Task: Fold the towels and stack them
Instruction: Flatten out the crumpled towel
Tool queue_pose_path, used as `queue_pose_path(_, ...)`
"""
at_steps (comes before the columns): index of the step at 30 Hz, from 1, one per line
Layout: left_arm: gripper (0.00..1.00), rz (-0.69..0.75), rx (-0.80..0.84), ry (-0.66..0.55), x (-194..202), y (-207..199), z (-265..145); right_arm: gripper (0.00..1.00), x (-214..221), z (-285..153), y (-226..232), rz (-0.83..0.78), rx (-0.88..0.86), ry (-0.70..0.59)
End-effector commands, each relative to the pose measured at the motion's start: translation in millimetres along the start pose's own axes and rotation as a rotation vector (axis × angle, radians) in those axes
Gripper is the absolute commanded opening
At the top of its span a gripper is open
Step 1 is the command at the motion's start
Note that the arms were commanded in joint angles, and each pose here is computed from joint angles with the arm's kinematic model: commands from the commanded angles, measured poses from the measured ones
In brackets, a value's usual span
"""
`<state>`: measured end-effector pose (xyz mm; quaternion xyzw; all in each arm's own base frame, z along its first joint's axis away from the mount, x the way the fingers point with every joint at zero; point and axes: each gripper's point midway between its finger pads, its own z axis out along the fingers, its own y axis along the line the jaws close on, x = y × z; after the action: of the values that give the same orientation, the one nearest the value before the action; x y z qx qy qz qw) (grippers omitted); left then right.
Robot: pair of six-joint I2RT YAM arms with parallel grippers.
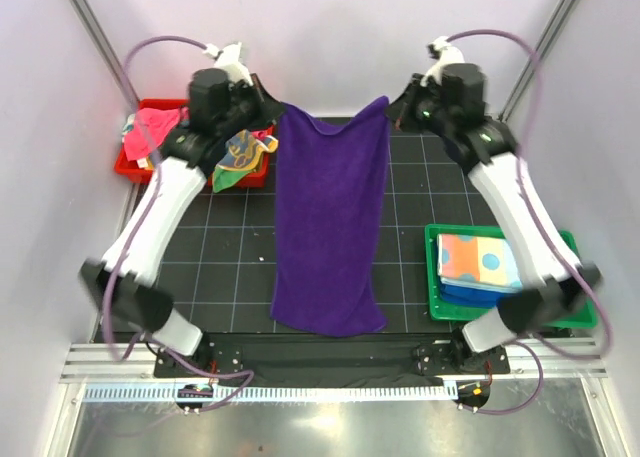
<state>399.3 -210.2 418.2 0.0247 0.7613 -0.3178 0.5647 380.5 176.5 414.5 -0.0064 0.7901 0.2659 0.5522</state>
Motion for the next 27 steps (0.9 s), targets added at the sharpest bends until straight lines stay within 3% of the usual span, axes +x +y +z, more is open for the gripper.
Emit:
queue_pose_path(1, 0.00, -0.028, -0.051, 0.020, 15.6, 48.3, 65.9, 0.01, 15.3, 78.0, -50.4, 0.015, 0.056, 0.018)
queue_pose_path(6, 0.00, -0.050, -0.096, 0.055, 25.9, 104.8, 145.3, 0.01, 30.4, 162.4, -116.4, 0.068, 0.129, 0.044)
queue_pose_path(7, 0.00, -0.051, -0.098, 0.059, 27.9, 110.9, 154.6, 0.01, 53.8, 185.8, -135.5, 0.078, 0.156, 0.093)
queue_pose_path(8, 0.00, -0.065, -0.125, 0.114, 55.4, 133.0, 175.5, 0.01, 47.1, 193.2, -138.7, 0.076, 0.155, 0.079)
queue_pose_path(9, 0.00, -0.062, -0.115, 0.089, 44.4, 134.2, 181.7, 0.01, 52.8, 200.8, -149.8, 0.079, 0.172, 0.091)
queue_pose_path(11, 0.00, -0.074, -0.130, 0.122, 64.9, 153.3, 201.2, 0.01, 68.0, 219.2, -166.5, 0.095, 0.188, 0.113)
queue_pose_path(18, 0.00, -0.067, -0.138, 0.139, 85.1, 177.5, 227.2, 0.01, 85.6, 239.6, -196.6, 0.108, 0.223, 0.130)
queue_pose_path(27, 0.00, -0.028, -0.194, 0.119, 86.0, 189.4, 218.2, 0.01, 90.1, 231.8, -196.0, 0.107, 0.223, 0.124)
